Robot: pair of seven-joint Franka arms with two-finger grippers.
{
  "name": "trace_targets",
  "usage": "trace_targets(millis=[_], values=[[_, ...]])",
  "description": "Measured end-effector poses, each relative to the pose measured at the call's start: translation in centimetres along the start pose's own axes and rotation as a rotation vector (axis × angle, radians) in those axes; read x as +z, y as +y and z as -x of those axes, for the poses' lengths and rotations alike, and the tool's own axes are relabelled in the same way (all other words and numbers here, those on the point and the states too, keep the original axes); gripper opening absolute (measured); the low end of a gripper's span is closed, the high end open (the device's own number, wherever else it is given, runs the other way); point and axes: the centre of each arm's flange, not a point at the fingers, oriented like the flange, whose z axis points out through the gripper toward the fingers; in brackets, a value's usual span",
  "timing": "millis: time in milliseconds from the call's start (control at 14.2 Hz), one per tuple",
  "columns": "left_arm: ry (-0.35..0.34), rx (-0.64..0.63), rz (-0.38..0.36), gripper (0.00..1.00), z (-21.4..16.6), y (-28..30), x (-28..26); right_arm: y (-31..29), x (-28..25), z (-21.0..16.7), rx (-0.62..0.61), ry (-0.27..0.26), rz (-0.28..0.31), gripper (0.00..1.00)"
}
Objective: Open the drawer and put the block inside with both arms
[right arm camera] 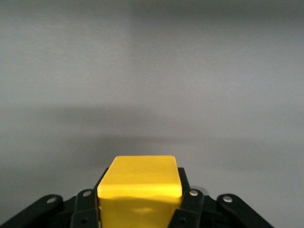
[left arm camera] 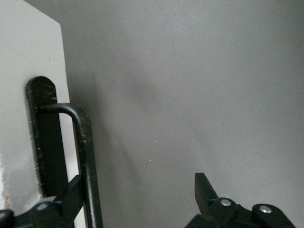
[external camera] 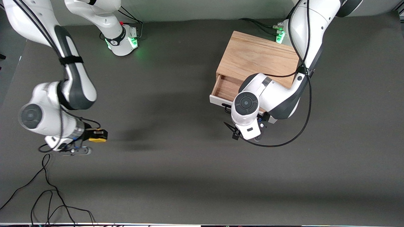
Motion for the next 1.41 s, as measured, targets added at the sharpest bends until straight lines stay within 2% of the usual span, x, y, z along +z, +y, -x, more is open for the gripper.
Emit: trace_targets(millis=[351, 562, 703, 843, 984, 1195, 1405], values=[[-0.017, -0.014, 0.139, 1.00, -0.8, 2.7, -2.7, -1.3, -12.4, -0.1, 0.005, -0.021, -0.011, 0.56], [0.022, -0.012, 0.207, 1.00, -1.9, 3.8, -5.2, -5.3, -16.5, 1.1, 0.038, -0.034, -0.036, 0.56], [0.075, 0.016, 0.272, 1.00, -3.1, 4.5, -8.6, -10.9, -17.9, 2.3, 0.089, -0.036, -0.063, 0.56], [0.121, 0.089, 0.248, 1.00, -6.4, 3.9, -12.4, -17.2, -18.2, 3.8, 0.147, -0.049, -0.097, 0.56], [0.126, 0.176, 0.191, 1.00, -11.0, 2.1, -16.2, -22.9, -18.5, 5.1, 0.185, -0.055, -0.144, 0.56], [0.053, 0.331, 0.114, 1.00, -18.6, -2.3, -21.0, -30.2, -18.1, 6.4, 0.226, -0.031, -0.228, 0.56], [-0.034, 0.527, 0.058, 1.00, -26.2, -7.3, -24.0, -39.4, -15.3, 9.2, 0.219, -0.013, -0.241, 0.56]])
